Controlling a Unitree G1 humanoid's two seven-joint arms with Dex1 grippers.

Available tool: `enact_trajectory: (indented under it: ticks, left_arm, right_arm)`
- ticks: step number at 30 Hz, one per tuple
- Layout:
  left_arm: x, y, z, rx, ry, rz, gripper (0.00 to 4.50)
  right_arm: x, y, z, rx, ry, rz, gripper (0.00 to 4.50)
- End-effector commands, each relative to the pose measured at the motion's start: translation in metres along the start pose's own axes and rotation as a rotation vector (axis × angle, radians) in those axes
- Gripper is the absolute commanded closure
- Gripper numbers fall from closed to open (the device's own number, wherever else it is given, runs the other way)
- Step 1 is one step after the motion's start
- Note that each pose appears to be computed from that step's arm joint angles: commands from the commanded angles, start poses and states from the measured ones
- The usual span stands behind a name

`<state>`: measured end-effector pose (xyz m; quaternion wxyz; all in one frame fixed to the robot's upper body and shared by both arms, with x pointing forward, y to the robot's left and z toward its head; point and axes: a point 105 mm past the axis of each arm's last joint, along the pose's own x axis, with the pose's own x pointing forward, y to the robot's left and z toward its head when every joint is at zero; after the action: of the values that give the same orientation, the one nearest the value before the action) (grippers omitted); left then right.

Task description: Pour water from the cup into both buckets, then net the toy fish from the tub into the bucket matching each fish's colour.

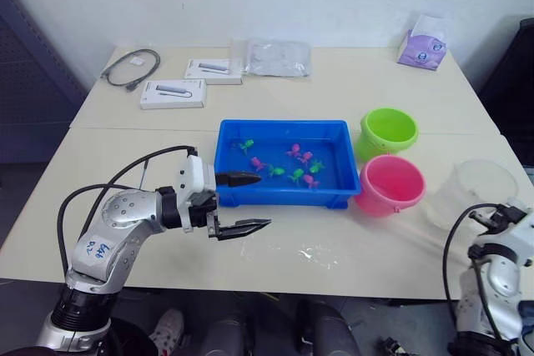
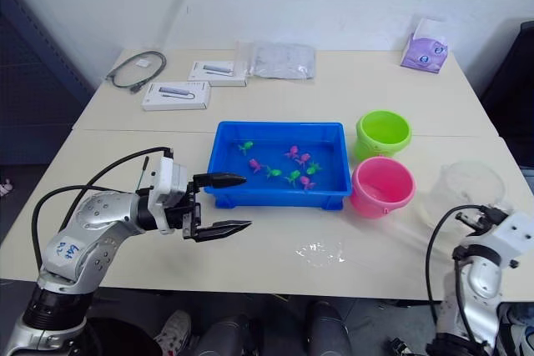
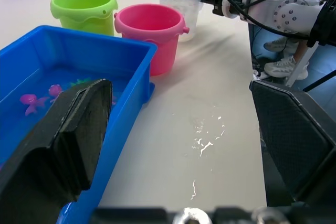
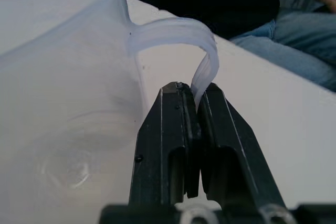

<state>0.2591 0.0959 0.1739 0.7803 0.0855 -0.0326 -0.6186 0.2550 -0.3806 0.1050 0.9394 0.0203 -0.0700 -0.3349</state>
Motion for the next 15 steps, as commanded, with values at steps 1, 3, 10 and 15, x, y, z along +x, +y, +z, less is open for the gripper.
enact_trajectory:
  ticks: [1, 3, 10, 15]
  left_arm:
    - [0.002, 0.003, 0.008, 0.011, -0.036, -0.026, 0.0]
    - [0.005, 0.004, 0.005, 0.004, -0.037, -0.047, 0.0]
    - [0.014, 0.013, -0.008, -0.033, -0.061, -0.067, 0.0]
    - [0.024, 0.015, -0.011, -0.02, -0.081, -0.092, 0.0]
  right_arm:
    - [0.001, -0.002, 0.055, -0.124, -0.154, 0.074, 4.43]
    - [0.0, 0.0, 0.074, -0.177, -0.196, 0.12, 4.43]
    - [-0.014, 0.023, 0.116, -0.46, -0.297, 0.302, 4.43]
    - [-0.019, 0.04, 0.129, -0.617, -0.355, 0.357, 4.43]
